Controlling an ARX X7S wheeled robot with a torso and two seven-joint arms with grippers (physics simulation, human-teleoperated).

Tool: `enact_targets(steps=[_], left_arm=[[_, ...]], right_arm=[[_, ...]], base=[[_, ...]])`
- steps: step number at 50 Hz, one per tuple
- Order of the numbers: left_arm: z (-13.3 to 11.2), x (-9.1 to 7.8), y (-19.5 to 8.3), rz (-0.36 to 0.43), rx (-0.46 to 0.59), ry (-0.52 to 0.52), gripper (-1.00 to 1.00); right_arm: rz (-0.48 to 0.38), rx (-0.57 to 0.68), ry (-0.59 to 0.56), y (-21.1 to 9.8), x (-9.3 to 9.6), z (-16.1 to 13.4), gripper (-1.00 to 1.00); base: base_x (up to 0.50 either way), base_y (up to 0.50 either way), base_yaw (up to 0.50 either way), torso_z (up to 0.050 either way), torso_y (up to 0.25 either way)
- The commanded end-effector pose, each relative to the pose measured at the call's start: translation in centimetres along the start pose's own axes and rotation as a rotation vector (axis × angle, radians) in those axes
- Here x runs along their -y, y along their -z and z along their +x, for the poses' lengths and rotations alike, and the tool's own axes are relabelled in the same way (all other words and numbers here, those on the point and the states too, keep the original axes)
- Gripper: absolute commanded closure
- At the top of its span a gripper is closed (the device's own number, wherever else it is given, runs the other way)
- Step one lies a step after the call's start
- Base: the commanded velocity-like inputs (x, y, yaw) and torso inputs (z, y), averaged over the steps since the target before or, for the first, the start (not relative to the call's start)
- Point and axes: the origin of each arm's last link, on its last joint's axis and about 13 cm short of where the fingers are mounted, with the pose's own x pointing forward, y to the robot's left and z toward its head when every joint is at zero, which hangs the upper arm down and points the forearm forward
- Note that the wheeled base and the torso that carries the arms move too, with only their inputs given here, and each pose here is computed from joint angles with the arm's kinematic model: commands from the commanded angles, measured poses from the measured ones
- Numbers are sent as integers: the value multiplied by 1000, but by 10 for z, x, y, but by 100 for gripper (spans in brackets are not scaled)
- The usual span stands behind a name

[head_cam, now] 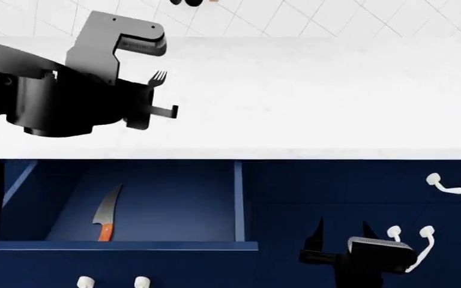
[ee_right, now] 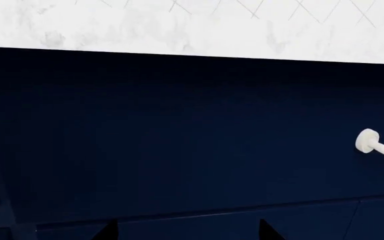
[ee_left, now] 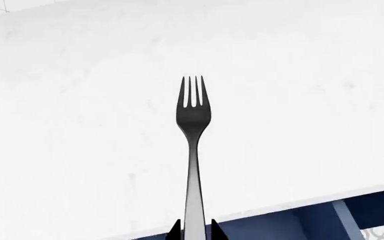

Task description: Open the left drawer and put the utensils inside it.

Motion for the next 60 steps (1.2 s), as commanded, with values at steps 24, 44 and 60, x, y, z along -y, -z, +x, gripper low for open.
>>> enact_targets(steps=[24,44,60], left_arm=[[-46,-4,38,167,10,113,100],[-40,-2,47,180,-13,144,100],[-42,3,59,221,-87,219,100]], right_arm=[[1,6,-2,-1,-1,-1,-100],[1,6,-2,-1,-1,-1,-100],[1,6,-2,-1,-1,-1,-100]], base=[[0,0,0,0,0],[0,0,0,0,0],[0,0,0,0,0]])
